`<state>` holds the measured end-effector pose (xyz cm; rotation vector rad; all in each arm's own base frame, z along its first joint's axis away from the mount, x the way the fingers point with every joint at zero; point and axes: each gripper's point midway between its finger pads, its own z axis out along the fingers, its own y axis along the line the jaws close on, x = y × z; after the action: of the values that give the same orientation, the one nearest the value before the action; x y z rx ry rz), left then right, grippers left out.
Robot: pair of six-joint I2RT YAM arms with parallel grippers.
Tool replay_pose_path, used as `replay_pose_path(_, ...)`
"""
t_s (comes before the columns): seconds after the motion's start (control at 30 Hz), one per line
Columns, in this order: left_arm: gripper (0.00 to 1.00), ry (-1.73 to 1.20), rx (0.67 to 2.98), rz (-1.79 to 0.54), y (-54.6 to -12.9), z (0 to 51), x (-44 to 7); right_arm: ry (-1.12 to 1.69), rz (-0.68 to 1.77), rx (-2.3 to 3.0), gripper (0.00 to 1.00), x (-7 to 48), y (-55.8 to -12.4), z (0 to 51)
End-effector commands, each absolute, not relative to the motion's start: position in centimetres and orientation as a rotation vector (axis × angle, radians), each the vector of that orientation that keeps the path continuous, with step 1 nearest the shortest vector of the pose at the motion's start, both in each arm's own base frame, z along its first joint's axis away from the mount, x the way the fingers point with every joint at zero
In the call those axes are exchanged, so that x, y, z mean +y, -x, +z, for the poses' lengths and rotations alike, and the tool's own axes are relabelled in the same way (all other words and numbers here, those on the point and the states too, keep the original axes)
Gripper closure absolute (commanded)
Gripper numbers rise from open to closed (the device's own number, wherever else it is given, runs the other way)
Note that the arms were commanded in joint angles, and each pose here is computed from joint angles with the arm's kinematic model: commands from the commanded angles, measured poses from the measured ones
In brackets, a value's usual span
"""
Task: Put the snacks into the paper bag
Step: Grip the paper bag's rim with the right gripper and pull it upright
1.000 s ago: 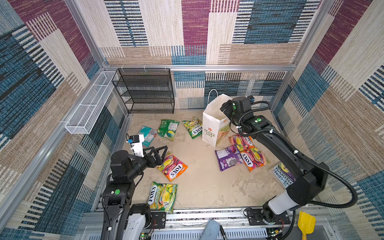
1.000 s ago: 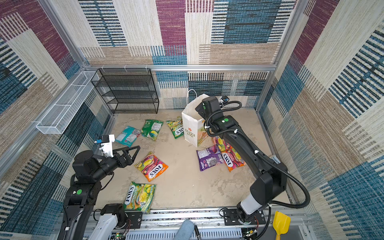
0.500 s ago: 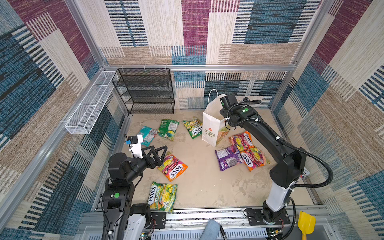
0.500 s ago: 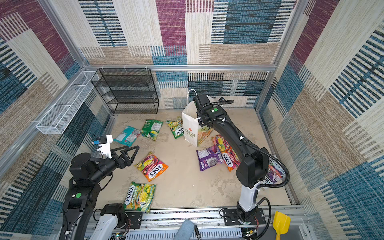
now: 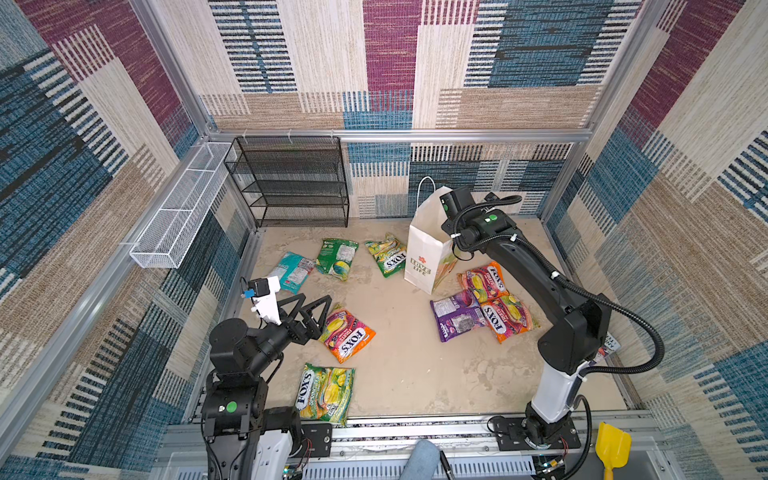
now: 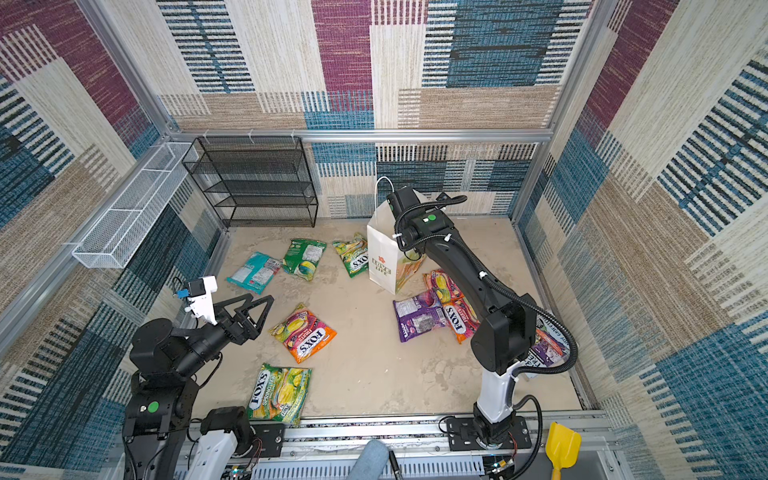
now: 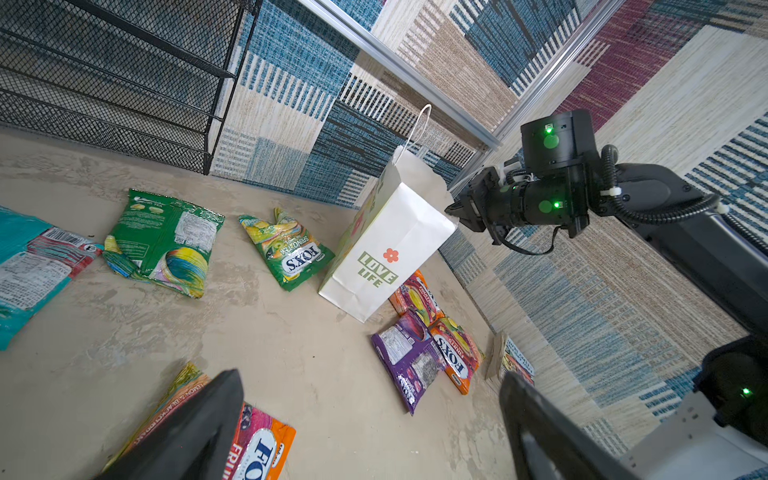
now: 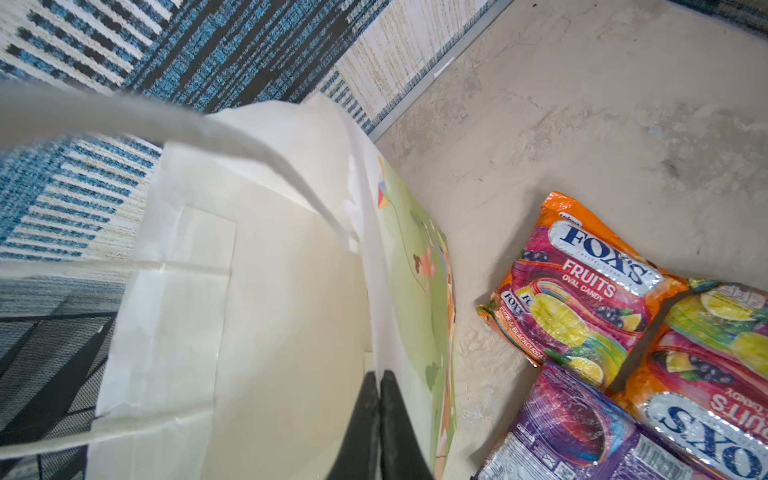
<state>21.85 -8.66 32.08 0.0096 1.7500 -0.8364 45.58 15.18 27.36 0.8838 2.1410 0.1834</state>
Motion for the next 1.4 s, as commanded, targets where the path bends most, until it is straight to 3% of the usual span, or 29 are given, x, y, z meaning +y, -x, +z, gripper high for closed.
replay_pose_path(0.0,0.01,-0.021,1.708,-0.854,-21.9,33.1,-8.8,-0.838,0.169,2.150,1.00,14.8,-44.9,28.5)
replay_pose_path(0.47,0.01,0.006,1.721,-0.825,-22.3,32.6,-8.4,-0.484,0.329,2.060,1.00,16.3,-43.9,35.7)
replay_pose_path(0.97,0.01,0.053,1.791,-0.808,-23.7,30.9,-7.8,-0.100,0.466,2.089,1.00,18.7,-39.9,38.1)
replay_pose_path(1.37,0.00,0.053,1.801,-0.836,-24.1,30.9,-8.1,0.051,0.563,2.166,1.00,20.2,-37.3,36.2)
